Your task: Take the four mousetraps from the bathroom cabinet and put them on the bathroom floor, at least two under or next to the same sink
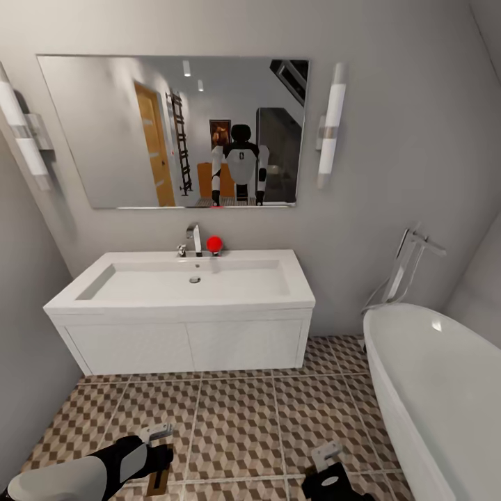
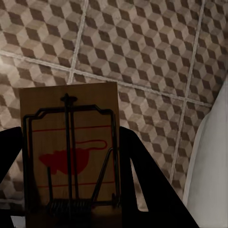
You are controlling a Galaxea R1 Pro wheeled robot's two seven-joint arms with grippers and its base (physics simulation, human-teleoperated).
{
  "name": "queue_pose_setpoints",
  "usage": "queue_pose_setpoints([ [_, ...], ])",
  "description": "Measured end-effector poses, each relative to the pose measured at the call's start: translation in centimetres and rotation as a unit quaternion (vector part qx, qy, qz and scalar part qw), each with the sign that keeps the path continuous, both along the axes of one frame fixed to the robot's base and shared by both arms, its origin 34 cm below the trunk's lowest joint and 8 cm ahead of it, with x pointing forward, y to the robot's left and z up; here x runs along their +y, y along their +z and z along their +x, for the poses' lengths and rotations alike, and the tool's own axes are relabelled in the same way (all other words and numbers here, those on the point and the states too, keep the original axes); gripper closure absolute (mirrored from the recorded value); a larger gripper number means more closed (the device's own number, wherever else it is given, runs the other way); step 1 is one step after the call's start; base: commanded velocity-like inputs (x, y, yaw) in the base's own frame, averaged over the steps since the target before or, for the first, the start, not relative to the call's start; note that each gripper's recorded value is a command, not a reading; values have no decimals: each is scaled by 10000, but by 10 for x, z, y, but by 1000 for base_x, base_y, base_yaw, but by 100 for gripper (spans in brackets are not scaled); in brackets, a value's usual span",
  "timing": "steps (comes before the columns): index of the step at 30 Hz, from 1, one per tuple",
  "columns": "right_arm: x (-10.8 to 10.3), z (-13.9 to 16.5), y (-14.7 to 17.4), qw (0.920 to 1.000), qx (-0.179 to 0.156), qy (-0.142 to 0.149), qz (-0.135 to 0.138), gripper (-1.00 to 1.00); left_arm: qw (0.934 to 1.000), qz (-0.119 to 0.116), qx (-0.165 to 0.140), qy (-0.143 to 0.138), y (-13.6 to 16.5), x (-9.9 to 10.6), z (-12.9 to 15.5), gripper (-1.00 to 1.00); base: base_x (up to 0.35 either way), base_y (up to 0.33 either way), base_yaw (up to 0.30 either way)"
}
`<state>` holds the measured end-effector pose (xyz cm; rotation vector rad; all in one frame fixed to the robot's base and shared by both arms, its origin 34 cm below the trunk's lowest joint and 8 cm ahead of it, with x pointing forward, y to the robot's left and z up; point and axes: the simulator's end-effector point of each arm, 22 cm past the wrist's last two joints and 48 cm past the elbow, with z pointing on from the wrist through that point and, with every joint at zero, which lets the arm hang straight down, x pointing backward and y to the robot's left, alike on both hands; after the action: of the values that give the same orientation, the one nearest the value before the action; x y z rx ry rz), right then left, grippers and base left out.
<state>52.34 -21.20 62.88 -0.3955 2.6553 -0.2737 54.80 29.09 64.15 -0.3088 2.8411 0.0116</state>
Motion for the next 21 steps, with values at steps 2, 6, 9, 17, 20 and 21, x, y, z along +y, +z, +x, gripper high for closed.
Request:
queue_pose_setpoints([
  [2, 3, 1, -2, 10000, 2, -23, 25, 100, 10000, -3, 0, 1, -2, 0, 0, 100, 0, 0, 0],
  [6, 15, -3, -7, 9985, 316, -405, 209, 100, 10000, -3, 11, 0, -7, -1, 1, 100, 0, 0, 0],
  [9, 23, 13, 1, 9930, 674, -852, 463, 100, 10000, -11, 17, -8, -11, -2, 1, 100, 0, 0, 0],
  [17, 56, 23, -4, 9864, 908, -686, 1186, 100, 10000, -19, 17, -19, -21, -4, 2, 100, 0, 0, 0],
  [20, 60, 32, -4, 9860, 776, -646, 1326, 100, 10000, -20, 17, -19, -25, -4, 3, 100, 0, 0, 0],
  [21, 61, 36, -4, 9861, 716, -641, 1357, 100, 10000, -20, 17, -19, -27, -4, 3, 100, 0, 0, 0],
])
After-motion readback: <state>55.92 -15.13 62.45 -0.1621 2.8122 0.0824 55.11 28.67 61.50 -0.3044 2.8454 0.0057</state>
